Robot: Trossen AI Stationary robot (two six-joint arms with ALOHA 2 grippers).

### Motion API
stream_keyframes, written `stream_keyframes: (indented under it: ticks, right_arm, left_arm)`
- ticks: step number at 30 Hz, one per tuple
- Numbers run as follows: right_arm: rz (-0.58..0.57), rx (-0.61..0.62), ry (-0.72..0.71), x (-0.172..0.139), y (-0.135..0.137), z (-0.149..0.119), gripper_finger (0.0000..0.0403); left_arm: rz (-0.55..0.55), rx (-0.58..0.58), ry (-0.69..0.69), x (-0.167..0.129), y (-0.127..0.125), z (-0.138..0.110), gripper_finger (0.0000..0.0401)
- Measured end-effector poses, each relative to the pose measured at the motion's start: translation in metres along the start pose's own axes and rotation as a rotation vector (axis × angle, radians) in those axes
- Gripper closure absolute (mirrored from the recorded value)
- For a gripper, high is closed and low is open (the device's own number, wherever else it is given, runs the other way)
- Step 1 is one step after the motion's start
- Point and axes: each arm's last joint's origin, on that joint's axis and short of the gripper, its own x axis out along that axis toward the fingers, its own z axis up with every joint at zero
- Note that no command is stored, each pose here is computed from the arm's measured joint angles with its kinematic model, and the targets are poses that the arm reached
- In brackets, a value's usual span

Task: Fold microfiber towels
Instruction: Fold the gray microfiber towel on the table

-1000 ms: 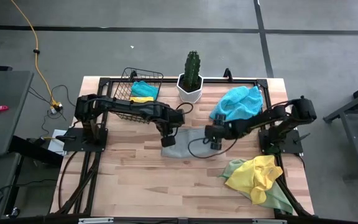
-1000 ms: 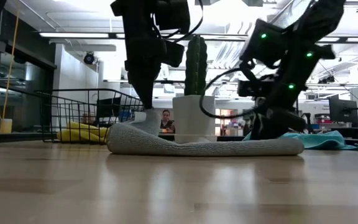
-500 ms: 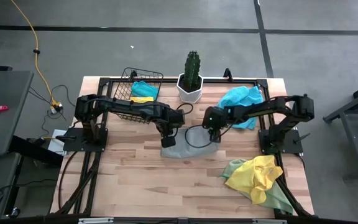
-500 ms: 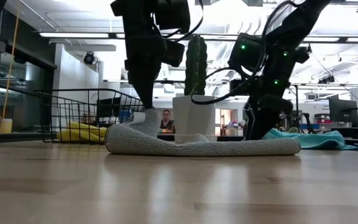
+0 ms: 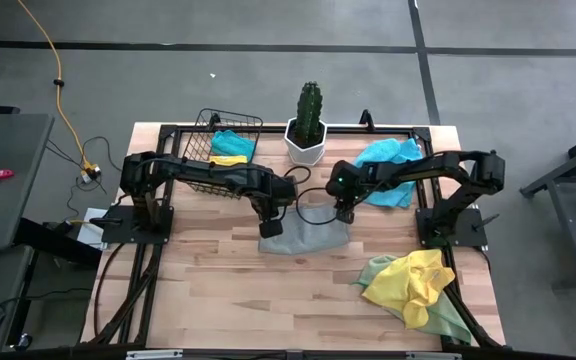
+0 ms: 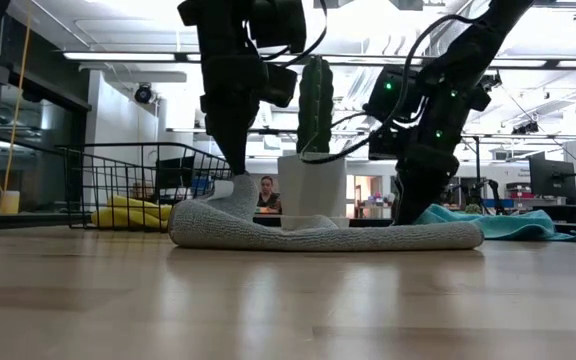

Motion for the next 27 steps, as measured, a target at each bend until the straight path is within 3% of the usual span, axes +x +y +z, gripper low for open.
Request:
stream_keyframes:
  ticks: [11,15,21,27]
  right_arm:
    - [-0.019,-0.016,-0.010,0.010,-0.002,0.000,0.0268]
    - [-0.020,-0.033,-0.018,0.010,-0.002,0.000,0.0300]
    - [-0.018,-0.050,-0.025,0.010,-0.002,0.001,0.0393]
    - [-0.048,-0.058,-0.022,-0.003,-0.001,0.000,0.0380]
  left_arm:
    - [-0.011,0.001,0.001,0.000,-0.004,-0.001,0.0401]
    - [-0.011,0.003,0.002,0.000,-0.005,-0.001,0.0401]
    - [-0.008,0.002,0.003,0.000,-0.005,-0.001,0.0401]
    - [0.002,-0.005,0.002,0.000,-0.004,-0.001,0.0401]
